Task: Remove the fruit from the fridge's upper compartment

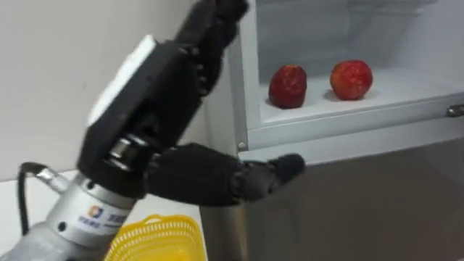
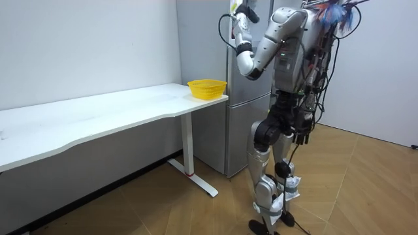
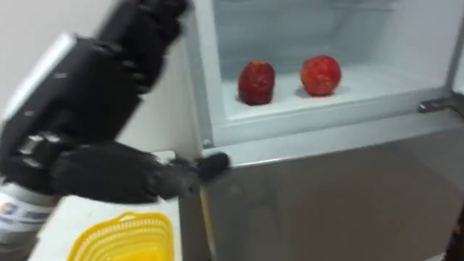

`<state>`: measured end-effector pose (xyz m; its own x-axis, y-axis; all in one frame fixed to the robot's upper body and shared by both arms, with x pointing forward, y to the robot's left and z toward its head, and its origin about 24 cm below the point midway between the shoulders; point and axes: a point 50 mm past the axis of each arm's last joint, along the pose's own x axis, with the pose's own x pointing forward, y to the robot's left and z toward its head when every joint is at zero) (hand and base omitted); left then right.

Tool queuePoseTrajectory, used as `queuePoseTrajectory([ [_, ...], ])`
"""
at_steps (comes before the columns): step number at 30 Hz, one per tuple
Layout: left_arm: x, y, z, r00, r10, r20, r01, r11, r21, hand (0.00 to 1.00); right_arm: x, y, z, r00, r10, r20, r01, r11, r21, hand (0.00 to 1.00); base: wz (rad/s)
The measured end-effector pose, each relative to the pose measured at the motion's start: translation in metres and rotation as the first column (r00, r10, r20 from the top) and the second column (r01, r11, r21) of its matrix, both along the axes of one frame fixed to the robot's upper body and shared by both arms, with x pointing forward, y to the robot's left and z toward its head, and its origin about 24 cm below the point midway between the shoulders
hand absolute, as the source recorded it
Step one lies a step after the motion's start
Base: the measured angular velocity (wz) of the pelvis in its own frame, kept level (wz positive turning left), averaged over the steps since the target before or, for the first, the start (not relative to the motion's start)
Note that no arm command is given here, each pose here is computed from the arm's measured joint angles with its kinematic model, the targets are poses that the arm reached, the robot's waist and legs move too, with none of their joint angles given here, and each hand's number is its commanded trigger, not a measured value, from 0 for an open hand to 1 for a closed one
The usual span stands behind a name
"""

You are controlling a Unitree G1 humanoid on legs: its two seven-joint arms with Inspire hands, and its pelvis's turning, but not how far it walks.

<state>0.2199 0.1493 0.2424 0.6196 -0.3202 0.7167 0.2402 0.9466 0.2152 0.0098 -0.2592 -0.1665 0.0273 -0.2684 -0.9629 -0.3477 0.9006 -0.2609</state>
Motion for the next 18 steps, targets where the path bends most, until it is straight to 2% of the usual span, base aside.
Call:
queuePoseTrajectory([
  [3,-0.004,0.028,-0.001,0.987,0.159,0.001,-0.158,0.985,-0.07,0.0,-0.001,0.0,0.0,1.0,-0.004,0.0,0.004,1.0,0.0,0.0,0.09],
  [8,-0.017,0.074,0.002,0.904,0.428,0.007,-0.418,0.887,-0.198,0.0,-0.007,-0.002,0.001,1.0,-0.027,-0.004,0.027,1.0,-0.005,0.0,0.2],
  [11,-0.035,0.107,-0.003,0.765,0.643,-0.009,-0.625,0.74,-0.249,0.0,-0.015,-0.002,0.001,0.999,-0.045,-0.006,0.045,0.999,-0.006,0.0,0.25],
  [12,-0.038,0.111,-0.005,0.74,0.673,-0.012,-0.653,0.714,-0.252,0.0,-0.015,-0.003,0.001,0.999,-0.052,-0.004,0.052,0.999,-0.007,0.0,0.33],
  [14,-0.052,0.129,-0.014,0.636,0.77,-0.049,-0.754,0.608,-0.248,0.0,-0.019,-0.006,0.002,0.997,-0.081,0.001,0.081,0.996,-0.026,0.0,0.19],
  [15,-0.055,0.133,-0.018,0.607,0.792,-0.064,-0.78,0.578,-0.24,0.0,-0.02,-0.006,0.002,0.996,-0.086,0.003,0.086,0.996,-0.032,0.0,0.16],
  [17,-0.067,0.15,-0.038,0.502,0.851,-0.151,-0.859,0.47,-0.203,0.0,-0.021,-0.007,0.003,0.995,-0.096,0.008,0.096,0.994,-0.048,0.0,0.24],
  [18,-0.069,0.155,-0.044,0.474,0.862,-0.179,-0.877,0.442,-0.188,0.0,-0.021,-0.007,0.003,0.995,-0.098,0.008,0.099,0.994,-0.05,0.0,0.18],
])
